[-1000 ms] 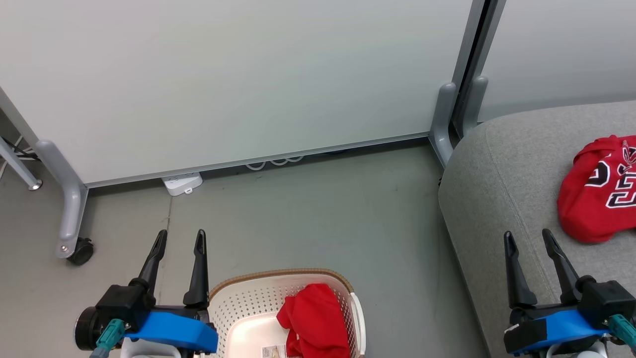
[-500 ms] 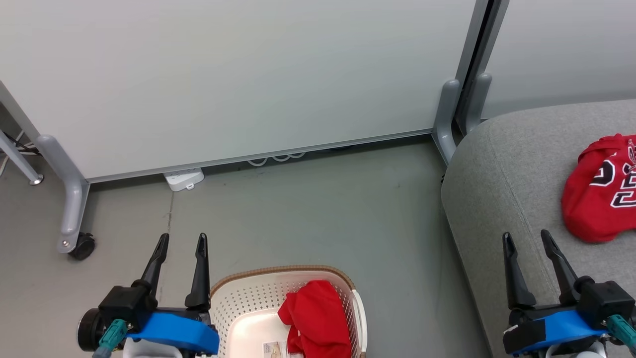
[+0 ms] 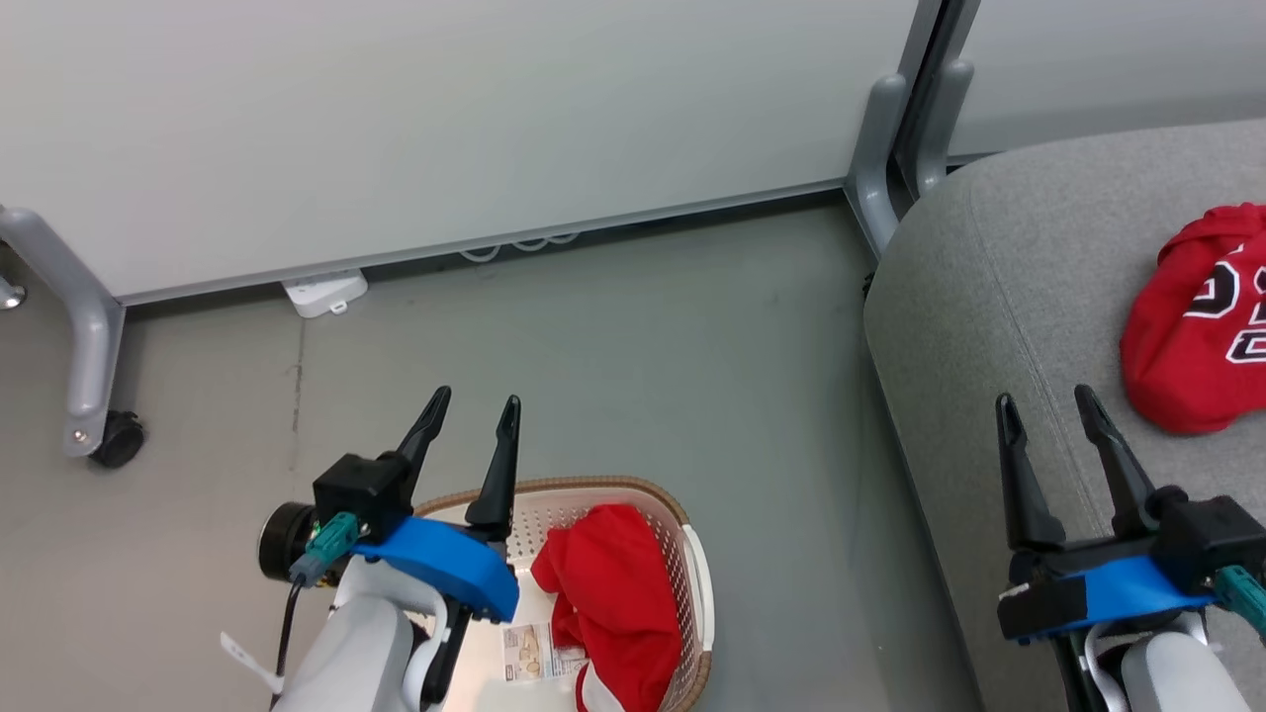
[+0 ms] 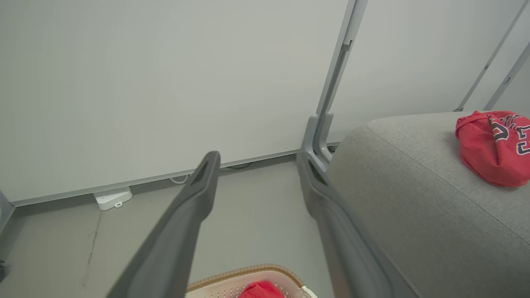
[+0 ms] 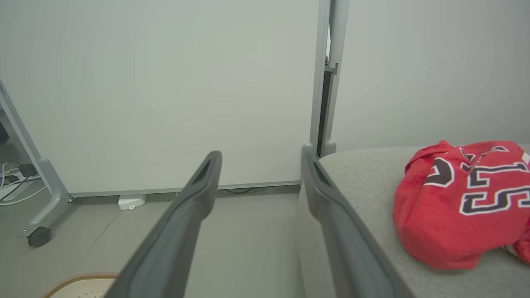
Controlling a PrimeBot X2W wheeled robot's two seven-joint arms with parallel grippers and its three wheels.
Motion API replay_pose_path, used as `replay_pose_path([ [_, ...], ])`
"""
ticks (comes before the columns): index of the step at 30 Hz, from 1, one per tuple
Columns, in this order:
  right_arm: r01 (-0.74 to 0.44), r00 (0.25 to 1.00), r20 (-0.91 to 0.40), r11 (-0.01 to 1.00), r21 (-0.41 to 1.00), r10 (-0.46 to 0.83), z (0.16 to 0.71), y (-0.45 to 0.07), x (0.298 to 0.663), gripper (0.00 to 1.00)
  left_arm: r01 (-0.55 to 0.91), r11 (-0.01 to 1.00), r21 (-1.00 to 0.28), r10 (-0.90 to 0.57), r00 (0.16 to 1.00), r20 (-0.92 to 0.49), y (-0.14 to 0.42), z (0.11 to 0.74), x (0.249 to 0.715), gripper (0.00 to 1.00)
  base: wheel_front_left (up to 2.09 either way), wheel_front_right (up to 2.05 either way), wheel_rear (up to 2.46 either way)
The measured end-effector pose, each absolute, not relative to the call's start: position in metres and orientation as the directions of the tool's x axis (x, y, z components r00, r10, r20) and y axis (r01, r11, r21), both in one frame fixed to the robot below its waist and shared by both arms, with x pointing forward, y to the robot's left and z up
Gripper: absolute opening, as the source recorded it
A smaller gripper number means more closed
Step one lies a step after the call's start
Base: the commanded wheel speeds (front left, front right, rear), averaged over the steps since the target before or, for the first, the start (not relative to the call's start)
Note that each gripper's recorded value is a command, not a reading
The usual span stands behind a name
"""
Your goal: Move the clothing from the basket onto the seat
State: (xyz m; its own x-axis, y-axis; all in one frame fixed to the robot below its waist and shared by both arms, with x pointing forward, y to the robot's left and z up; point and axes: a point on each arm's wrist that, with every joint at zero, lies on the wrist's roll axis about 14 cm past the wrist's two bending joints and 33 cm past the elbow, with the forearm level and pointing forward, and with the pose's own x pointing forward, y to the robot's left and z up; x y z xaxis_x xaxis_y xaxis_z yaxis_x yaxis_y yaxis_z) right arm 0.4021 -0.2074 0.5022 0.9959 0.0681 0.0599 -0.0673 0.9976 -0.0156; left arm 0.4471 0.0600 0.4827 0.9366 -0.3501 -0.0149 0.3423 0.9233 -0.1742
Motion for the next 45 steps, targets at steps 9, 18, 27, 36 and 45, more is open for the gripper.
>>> replay_pose_path([
  [9,-0.064,0.994,0.084,0.998,-0.03,0.066,0.506,-0.214,0.439,1.0,0.414,0.889,-0.198,-0.449,0.873,-0.191,0.023,0.423,0.477,1.0,0.0,0.0,0.0],
  [18,-0.053,0.997,0.057,0.998,-0.045,0.055,0.488,-0.222,0.469,1.0,0.431,0.876,-0.215,-0.481,0.764,-0.43,0.008,0.333,0.481,1.0,0.0,0.0,0.0],
  [27,-0.037,0.999,-0.005,0.997,-0.067,0.037,0.456,-0.233,0.489,1.0,0.421,0.877,-0.232,-0.465,0.62,-0.632,0.007,0.252,0.472,1.0,0.0,0.0,0.0],
  [36,-0.037,0.998,-0.052,0.996,-0.083,0.033,0.425,-0.239,0.507,1.0,0.386,0.883,-0.267,-0.438,0.474,-0.764,0.008,0.191,0.453,1.0,0.0,0.0,0.0],
  [45,-0.059,0.994,-0.099,0.995,-0.086,0.051,0.393,-0.235,0.521,1.0,0.319,0.899,-0.301,-0.415,0.4,-0.817,0.009,0.15,0.444,1.0,0.0,0.0,0.0],
])
